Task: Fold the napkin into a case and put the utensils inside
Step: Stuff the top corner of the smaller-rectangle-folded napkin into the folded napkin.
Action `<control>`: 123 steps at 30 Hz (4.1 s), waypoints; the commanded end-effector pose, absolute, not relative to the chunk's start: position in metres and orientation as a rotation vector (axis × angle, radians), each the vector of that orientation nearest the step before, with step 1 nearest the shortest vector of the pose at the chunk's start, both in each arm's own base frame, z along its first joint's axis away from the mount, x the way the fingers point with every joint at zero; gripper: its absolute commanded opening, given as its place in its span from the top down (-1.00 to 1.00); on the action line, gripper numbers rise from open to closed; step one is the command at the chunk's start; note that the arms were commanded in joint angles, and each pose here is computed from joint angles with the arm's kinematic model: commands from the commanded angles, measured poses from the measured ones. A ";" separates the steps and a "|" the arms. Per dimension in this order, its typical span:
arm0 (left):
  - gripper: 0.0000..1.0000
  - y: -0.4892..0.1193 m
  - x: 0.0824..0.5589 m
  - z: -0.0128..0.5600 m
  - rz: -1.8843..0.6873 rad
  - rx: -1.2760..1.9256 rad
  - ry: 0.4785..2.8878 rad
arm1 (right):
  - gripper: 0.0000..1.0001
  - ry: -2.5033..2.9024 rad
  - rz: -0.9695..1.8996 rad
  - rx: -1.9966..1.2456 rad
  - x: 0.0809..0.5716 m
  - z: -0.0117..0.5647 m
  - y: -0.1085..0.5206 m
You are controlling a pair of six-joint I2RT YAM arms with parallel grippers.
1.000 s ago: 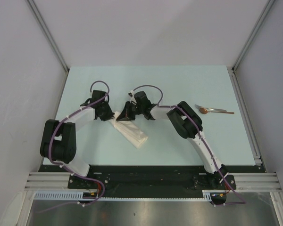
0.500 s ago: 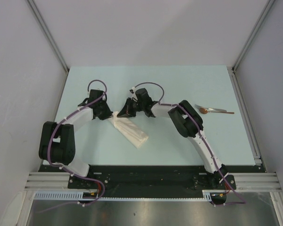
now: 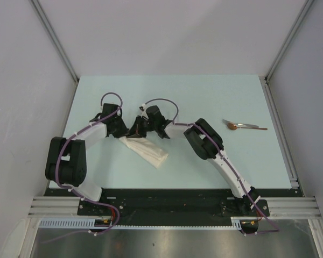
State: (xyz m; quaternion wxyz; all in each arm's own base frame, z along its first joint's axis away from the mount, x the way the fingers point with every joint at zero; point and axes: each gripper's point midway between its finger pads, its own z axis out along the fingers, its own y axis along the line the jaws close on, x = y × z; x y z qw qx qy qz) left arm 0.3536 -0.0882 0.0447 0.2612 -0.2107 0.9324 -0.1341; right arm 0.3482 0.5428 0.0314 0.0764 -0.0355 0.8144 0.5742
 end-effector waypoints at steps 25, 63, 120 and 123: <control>0.59 -0.068 0.355 0.058 -0.274 -0.588 2.517 | 1.00 2.422 1.678 -0.150 0.355 0.058 0.526; 1.00 -0.094 0.353 0.050 -0.329 -0.487 2.493 | 1.00 2.456 1.752 -0.264 0.321 0.040 0.552; 0.63 -0.092 0.342 0.029 -0.372 -0.542 2.608 | 1.00 2.527 1.508 -0.207 0.257 0.065 0.430; 0.64 -0.089 0.346 0.021 -0.358 -0.556 2.626 | 1.00 2.559 1.521 -0.236 0.231 0.052 0.436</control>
